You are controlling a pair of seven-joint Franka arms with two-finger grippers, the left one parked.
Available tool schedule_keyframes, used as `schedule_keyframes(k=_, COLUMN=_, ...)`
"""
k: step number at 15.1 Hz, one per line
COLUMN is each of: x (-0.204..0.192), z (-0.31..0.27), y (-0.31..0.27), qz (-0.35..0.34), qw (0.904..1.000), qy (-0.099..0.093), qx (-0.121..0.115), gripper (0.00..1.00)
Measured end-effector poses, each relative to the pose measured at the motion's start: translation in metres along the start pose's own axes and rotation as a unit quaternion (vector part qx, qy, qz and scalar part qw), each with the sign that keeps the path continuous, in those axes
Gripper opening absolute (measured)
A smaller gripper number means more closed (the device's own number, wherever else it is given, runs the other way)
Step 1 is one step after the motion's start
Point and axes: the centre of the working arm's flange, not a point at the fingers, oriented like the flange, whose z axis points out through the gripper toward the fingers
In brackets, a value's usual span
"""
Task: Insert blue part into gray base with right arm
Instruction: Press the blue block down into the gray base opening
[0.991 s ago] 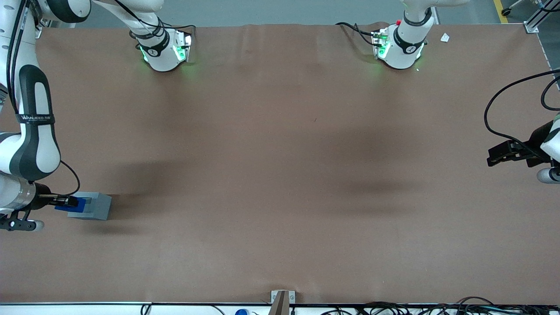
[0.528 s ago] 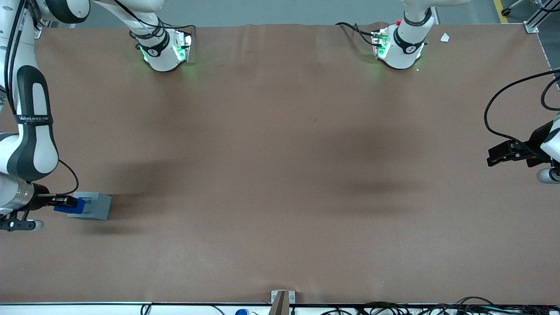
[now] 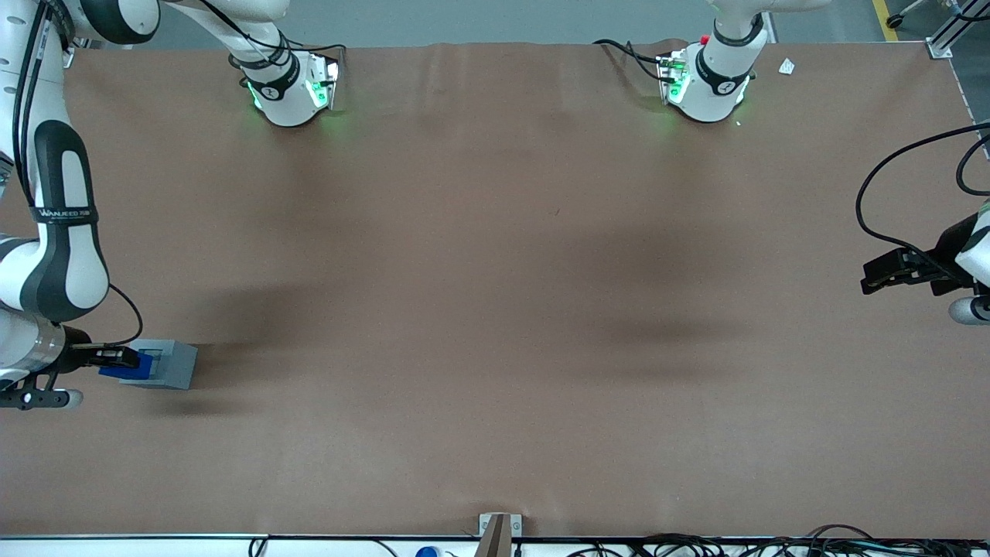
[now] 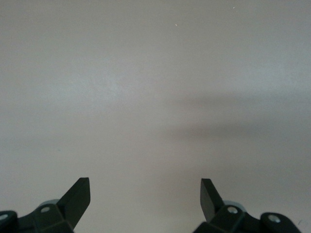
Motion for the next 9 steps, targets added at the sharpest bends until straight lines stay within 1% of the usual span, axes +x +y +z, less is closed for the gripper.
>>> schedule_keyframes(k=9, x=-0.004, z=0.011, y=0.0, qz=0.0, qw=0.9999, qy=-0.01, qx=0.002, gripper=0.51)
